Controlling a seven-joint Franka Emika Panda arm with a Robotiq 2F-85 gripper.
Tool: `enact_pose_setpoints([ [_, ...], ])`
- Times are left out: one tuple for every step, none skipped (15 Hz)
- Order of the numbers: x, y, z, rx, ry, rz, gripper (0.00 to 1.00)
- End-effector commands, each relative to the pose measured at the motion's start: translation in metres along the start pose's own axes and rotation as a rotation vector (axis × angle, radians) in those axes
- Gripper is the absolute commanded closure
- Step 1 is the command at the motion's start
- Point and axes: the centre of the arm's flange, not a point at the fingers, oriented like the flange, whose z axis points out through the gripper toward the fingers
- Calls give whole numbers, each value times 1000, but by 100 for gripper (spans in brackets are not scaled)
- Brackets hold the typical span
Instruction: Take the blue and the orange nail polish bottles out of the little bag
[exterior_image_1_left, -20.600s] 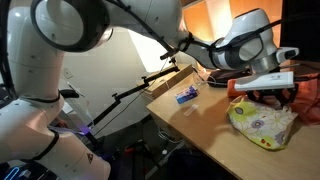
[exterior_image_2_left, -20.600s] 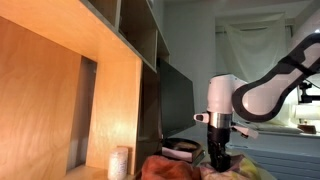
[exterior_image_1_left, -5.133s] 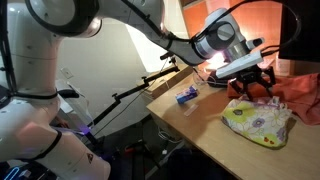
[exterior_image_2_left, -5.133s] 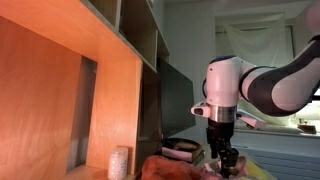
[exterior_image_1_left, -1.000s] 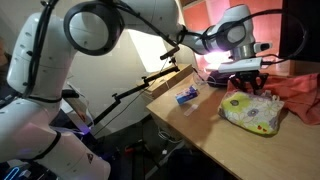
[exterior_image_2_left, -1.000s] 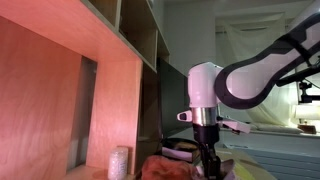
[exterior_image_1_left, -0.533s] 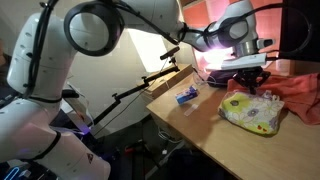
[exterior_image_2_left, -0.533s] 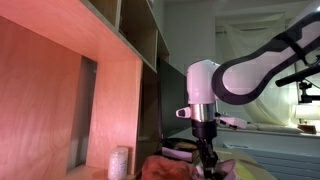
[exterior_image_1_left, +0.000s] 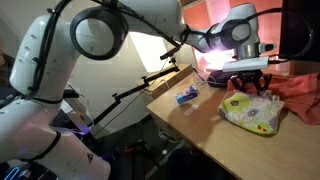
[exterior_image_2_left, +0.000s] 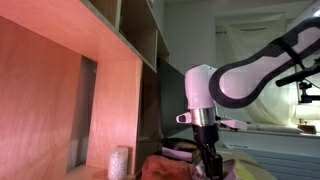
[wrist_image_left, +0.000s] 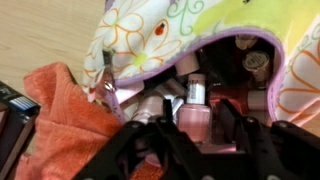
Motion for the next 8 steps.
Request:
enact_pose_setpoints([
  [13,15,-1,38,-22,-22,18],
  [13,16,-1,39,-26,-26,9],
  [14,18,-1,38,-27,-30,3],
  [15,19,-1,37,-28,-33,0],
  [16,19,-1,39,-30,-38,0],
  [17,20,-1,40,-29,-40,0],
  [18,21,-1,41,-29,-40,0],
  [19,22,-1,42,-28,-41,0],
])
